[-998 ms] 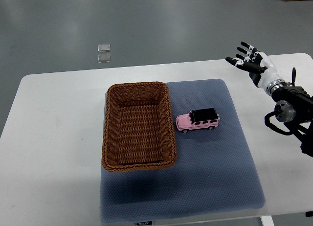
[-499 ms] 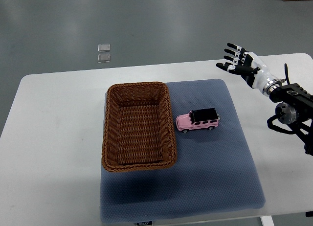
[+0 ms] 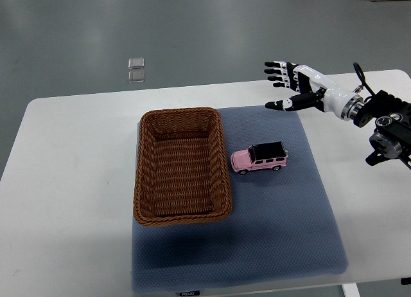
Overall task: Place pink car in brown basket
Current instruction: 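Lower the right hand over the pink car and close fingers around it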
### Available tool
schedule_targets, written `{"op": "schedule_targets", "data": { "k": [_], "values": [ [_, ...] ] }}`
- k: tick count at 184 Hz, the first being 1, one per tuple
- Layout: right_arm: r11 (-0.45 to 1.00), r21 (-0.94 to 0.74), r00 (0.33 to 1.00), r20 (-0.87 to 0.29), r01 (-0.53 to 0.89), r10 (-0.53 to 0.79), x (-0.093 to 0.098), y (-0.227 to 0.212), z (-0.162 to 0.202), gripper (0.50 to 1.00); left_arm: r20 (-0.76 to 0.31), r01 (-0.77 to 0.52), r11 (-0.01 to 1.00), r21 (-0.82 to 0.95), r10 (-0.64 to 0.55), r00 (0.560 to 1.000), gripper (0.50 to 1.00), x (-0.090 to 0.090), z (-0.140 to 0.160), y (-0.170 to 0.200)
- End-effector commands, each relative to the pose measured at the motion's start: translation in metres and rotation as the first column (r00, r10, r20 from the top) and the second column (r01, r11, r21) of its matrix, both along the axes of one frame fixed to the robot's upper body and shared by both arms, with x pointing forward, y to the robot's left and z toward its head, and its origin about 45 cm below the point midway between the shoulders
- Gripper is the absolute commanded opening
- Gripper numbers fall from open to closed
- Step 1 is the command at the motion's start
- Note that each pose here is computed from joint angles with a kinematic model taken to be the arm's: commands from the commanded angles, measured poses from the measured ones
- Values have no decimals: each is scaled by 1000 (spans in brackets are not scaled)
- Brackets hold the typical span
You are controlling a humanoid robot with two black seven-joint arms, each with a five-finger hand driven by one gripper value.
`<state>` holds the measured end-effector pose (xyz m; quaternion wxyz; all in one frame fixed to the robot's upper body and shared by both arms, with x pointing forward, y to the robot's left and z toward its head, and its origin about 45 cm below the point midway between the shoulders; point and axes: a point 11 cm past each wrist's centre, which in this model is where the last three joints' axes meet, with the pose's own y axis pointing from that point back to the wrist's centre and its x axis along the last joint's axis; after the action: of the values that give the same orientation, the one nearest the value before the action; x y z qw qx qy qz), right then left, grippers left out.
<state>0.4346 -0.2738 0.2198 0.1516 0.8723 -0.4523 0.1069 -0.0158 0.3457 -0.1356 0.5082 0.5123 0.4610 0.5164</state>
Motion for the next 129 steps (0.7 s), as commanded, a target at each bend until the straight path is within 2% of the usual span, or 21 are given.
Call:
{"op": "schedule_targets", "data": {
  "k": [1, 21, 50, 129],
  "values": [
    [987, -140, 995, 33, -83, 89, -4, 1, 3, 913, 0, 1, 1000, 0, -1, 1000, 1000, 0, 0, 0],
    [934, -311, 978, 55, -175, 201, -11, 5, 3, 913, 1, 1, 1000, 0, -1, 1000, 1000, 1, 0, 0],
    [848, -463, 945, 61, -258, 320, -21, 11, 6, 913, 1, 1, 1000, 0, -1, 1000, 1000, 1, 0, 0],
    [727, -585, 894, 3, -361, 447, -36, 31, -14, 913, 3, 2, 1000, -2, -2, 1000, 1000, 2, 0, -1]
  ]
}}
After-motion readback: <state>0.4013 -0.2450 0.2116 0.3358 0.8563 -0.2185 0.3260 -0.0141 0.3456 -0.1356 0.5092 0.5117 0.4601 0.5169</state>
